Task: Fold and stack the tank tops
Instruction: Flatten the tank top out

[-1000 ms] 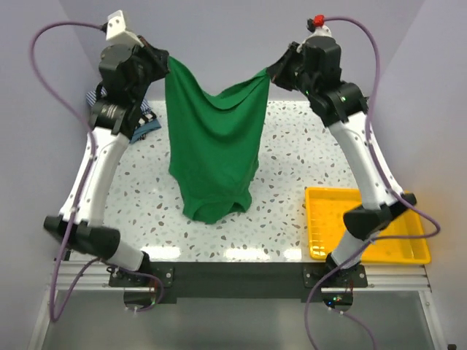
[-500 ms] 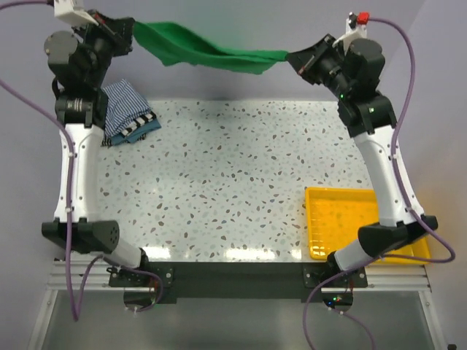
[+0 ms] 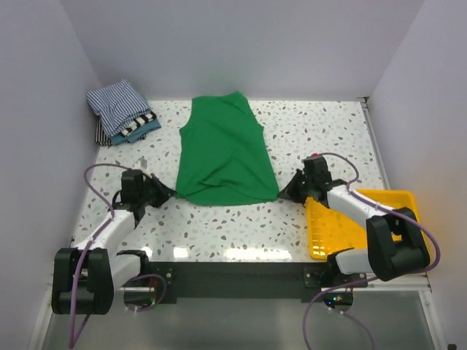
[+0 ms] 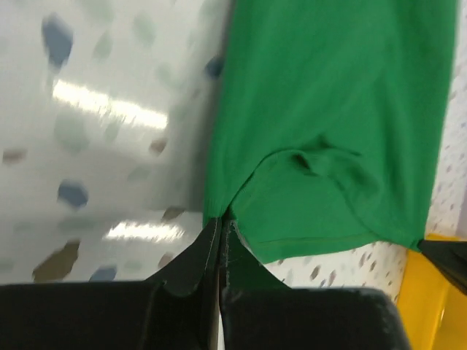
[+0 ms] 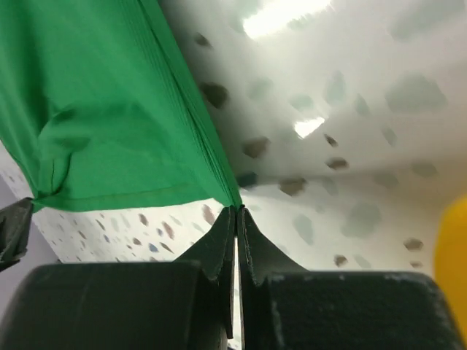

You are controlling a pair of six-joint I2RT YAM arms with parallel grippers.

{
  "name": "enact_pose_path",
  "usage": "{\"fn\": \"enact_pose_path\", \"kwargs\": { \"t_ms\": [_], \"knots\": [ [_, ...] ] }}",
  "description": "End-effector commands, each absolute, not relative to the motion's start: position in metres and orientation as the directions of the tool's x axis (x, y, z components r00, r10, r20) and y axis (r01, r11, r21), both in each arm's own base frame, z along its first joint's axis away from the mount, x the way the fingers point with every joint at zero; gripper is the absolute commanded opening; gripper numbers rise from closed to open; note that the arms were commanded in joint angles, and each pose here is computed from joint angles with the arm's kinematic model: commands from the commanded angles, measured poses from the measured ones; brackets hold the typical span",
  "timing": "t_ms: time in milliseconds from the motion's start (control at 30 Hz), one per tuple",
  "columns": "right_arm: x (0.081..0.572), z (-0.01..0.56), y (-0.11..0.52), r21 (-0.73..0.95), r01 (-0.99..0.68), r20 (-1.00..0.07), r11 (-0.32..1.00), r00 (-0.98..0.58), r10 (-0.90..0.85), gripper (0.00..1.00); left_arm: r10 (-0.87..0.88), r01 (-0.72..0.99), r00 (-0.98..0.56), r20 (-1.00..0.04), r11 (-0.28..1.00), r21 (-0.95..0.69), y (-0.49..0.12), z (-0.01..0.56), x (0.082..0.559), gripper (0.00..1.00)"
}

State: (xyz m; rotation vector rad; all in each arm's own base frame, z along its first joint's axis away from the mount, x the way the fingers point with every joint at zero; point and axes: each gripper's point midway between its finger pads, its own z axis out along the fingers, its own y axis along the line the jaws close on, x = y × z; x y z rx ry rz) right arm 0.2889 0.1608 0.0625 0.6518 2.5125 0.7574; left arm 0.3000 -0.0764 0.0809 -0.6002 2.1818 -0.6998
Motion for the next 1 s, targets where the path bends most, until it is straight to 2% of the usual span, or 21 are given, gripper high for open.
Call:
{"fn": "enact_pose_path", "kwargs": {
  "t_ms": [0, 67, 100, 133, 233, 300, 433, 467, 500, 600, 667, 800, 900, 967],
  "knots": [
    [0.277, 0.074, 0.168, 0.674, 0.263, -0.258, 0.691, -0.792, 0.553, 0.00, -0.599, -0.143, -0.611, -0.518, 0.726, -0.672, -0.084, 0.081, 0.283, 0.01],
    [0.255, 0.058, 0.163, 0.655, 0.292, -0.227, 0.697, -0.804, 0.550, 0.00, -0.583, -0.165, -0.657, -0.478, 0.730, -0.664, -0.087, 0.062, 0.262, 0.01],
    [0.248, 0.054, 0.161, 0.649, 0.302, -0.215, 0.698, -0.807, 0.550, 0.01, -0.576, -0.171, -0.674, -0.462, 0.730, -0.662, -0.088, 0.057, 0.255, 0.06],
    [0.234, 0.045, 0.158, 0.638, 0.331, -0.180, 0.695, -0.813, 0.553, 0.09, -0.571, -0.198, -0.701, -0.426, 0.730, -0.654, -0.089, 0.047, 0.242, 0.08],
    [0.215, 0.045, 0.152, 0.629, 0.353, -0.169, 0.692, -0.807, 0.566, 0.19, -0.560, -0.204, -0.718, -0.413, 0.737, -0.645, -0.090, 0.048, 0.229, 0.10],
    [0.212, 0.054, 0.145, 0.623, 0.347, -0.204, 0.701, -0.793, 0.574, 0.20, -0.556, -0.204, -0.705, -0.440, 0.753, -0.626, -0.085, 0.058, 0.230, 0.07],
    [0.207, 0.069, 0.134, 0.588, 0.345, -0.247, 0.731, -0.785, 0.568, 0.20, -0.554, -0.195, -0.724, -0.410, 0.736, -0.649, -0.091, 0.064, 0.223, 0.05],
    [0.208, 0.072, 0.131, 0.573, 0.341, -0.264, 0.745, -0.784, 0.562, 0.21, -0.550, -0.193, -0.728, -0.409, 0.737, -0.647, -0.092, 0.065, 0.222, 0.11],
    [0.210, 0.074, 0.125, 0.547, 0.335, -0.294, 0.767, -0.781, 0.550, 0.27, -0.544, -0.177, -0.726, -0.421, 0.739, -0.650, -0.092, 0.071, 0.225, 0.17],
    [0.218, 0.084, 0.121, 0.512, 0.276, -0.357, 0.813, -0.793, 0.494, 0.32, -0.541, -0.163, -0.721, -0.433, 0.740, -0.653, -0.093, 0.074, 0.224, 0.23],
    [0.222, 0.082, 0.126, 0.460, 0.233, -0.379, 0.857, -0.821, 0.427, 0.34, -0.547, -0.163, -0.716, -0.435, 0.736, -0.657, -0.093, 0.075, 0.225, 0.24],
    [0.237, 0.080, 0.134, 0.246, 0.176, -0.496, 0.953, -0.822, 0.280, 0.35, -0.546, -0.170, -0.719, -0.430, 0.738, -0.654, -0.092, 0.081, 0.227, 0.24],
    [0.239, 0.068, 0.133, 0.112, 0.160, -0.510, 0.981, -0.838, 0.195, 0.34, -0.547, -0.188, -0.713, -0.438, 0.751, -0.633, -0.088, 0.083, 0.226, 0.26],
    [0.239, 0.064, 0.135, 0.072, 0.138, -0.512, 0.988, -0.845, 0.155, 0.34, -0.560, -0.244, -0.721, -0.408, 0.756, -0.607, -0.088, 0.073, 0.219, 0.25]
  ]
}}
